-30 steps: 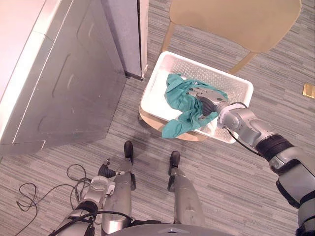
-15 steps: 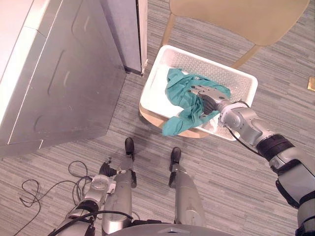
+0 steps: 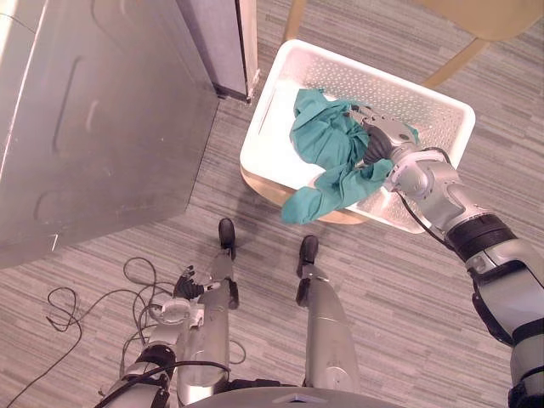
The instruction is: Pick up the laundry basket with both hands and put the clothes into the washing machine.
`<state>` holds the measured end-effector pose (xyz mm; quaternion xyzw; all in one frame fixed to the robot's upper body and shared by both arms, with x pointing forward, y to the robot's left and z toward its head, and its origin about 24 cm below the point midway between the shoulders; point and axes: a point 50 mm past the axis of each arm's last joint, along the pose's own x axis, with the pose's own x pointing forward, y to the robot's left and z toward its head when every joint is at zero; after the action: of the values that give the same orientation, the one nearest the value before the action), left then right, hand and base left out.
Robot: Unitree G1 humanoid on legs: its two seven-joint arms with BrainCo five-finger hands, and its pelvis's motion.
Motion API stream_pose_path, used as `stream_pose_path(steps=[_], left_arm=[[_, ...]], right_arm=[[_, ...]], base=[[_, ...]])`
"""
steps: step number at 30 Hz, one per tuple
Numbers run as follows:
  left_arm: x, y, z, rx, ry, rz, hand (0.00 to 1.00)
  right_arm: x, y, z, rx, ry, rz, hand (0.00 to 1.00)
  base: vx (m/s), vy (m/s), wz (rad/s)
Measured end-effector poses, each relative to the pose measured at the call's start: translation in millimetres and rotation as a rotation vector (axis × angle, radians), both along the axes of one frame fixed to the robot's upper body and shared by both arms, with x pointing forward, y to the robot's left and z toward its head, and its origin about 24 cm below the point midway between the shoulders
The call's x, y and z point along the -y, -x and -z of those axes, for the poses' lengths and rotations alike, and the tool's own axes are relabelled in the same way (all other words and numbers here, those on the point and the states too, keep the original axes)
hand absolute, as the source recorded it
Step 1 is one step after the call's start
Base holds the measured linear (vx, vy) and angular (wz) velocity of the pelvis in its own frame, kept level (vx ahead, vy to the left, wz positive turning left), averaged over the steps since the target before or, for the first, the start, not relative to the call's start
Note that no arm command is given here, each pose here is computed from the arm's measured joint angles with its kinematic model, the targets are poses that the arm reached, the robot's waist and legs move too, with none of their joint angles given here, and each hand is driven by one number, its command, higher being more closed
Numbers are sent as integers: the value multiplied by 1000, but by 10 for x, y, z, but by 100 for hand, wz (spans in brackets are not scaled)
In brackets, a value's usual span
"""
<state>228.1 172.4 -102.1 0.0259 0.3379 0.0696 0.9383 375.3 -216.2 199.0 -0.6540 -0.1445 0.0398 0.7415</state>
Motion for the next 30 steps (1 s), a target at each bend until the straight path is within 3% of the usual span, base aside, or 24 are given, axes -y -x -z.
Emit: stream_pose_path(steps=[24,25,30], left_arm=[[-39,-245,-210,134,143,-164,0],[-58,-246,-212,136,147,-178,0],[-61,-245,-210,135,150,-184,0]], right_arm=[[-5,-214,-557,167,-1,107,0],[-22,-221,-560,169,-5,105,100],[-15,-242,-596,181,-17,118,100]], base=[[-2,-21,3],[0,0,0],[-11,-30,-1]])
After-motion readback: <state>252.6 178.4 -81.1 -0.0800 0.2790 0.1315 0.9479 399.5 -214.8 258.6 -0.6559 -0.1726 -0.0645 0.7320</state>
